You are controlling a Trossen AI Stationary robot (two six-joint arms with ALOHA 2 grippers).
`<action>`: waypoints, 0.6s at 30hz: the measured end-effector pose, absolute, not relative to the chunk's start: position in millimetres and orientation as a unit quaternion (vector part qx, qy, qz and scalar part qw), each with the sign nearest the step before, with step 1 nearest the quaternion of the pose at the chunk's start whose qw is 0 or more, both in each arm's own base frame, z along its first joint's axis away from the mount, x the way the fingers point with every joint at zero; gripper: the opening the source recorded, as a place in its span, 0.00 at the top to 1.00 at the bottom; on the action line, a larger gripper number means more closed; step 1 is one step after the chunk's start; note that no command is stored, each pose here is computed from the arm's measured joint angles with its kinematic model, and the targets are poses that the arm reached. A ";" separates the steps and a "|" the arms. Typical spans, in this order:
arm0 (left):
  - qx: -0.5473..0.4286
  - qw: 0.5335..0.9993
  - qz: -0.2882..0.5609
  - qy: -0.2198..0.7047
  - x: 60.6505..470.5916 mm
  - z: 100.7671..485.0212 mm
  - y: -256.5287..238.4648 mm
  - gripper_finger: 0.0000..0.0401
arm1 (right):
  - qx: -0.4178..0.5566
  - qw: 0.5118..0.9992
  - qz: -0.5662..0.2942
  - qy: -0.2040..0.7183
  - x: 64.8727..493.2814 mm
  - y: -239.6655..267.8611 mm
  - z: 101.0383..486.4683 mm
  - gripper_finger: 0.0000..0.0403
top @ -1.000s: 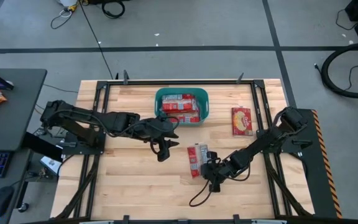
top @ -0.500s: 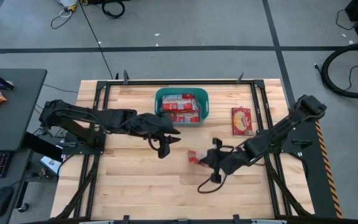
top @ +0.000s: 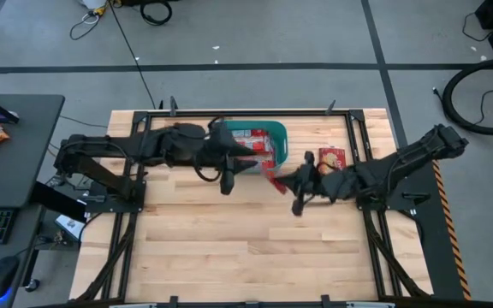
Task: Sort popcorn bags into baskets
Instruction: Put the red popcorn bag into the blue bin
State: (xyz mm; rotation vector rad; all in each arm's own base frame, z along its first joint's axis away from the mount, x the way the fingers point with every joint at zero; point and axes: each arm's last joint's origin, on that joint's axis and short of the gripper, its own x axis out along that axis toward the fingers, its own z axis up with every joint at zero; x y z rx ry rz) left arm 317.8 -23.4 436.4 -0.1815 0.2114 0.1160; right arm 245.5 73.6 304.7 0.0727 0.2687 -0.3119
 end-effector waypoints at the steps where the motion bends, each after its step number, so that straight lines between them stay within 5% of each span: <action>1: -0.084 0.990 0.057 0.099 316.8 441.2 -22.7 0.65 | 0.034 0.978 -0.163 0.123 246.6 68.1 307.7 0.99; 18: -0.043 0.996 0.061 0.050 307.7 474.6 -14.9 0.65 | 0.051 0.974 -0.213 0.061 281.6 -13.8 311.0 0.99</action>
